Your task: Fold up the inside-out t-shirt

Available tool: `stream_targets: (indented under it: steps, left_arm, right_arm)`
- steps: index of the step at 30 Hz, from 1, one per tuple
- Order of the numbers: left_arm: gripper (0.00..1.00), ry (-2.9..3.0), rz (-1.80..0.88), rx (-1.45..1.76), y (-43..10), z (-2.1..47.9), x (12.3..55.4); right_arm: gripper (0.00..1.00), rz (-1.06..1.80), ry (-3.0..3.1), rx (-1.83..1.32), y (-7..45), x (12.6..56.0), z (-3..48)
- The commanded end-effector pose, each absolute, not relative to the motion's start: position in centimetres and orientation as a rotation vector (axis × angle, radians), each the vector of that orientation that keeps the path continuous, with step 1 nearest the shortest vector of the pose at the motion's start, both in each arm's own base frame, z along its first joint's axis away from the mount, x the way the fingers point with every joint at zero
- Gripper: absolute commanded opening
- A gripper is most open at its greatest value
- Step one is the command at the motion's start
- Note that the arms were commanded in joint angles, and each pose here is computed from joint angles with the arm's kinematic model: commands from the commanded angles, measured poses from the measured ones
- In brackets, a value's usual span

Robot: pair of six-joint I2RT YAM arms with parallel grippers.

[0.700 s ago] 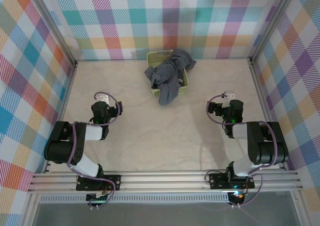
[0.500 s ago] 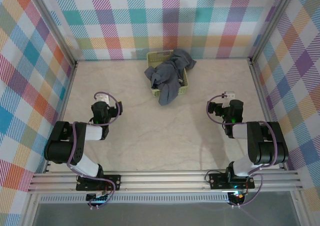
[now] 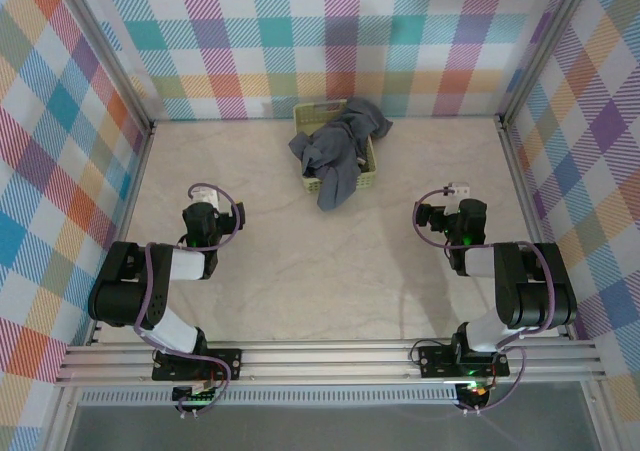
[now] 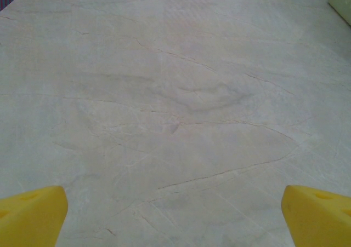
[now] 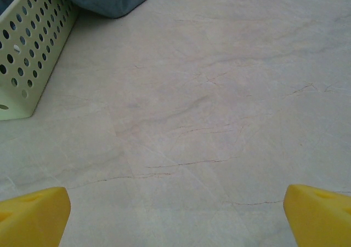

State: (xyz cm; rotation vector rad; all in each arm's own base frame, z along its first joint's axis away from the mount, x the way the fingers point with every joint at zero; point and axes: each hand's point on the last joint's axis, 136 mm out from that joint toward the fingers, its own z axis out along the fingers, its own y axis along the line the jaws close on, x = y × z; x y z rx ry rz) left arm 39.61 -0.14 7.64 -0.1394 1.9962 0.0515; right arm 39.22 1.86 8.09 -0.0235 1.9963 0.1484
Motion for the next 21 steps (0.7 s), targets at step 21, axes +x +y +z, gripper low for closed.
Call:
stream_targets:
  steps: [21]
  left_arm:
    - [1.00,1.969,0.128,-0.110,-1.1,11.8,38.6]
  right_arm:
    - [1.00,0.167,1.919,-0.099,3.1,38.7,11.4]
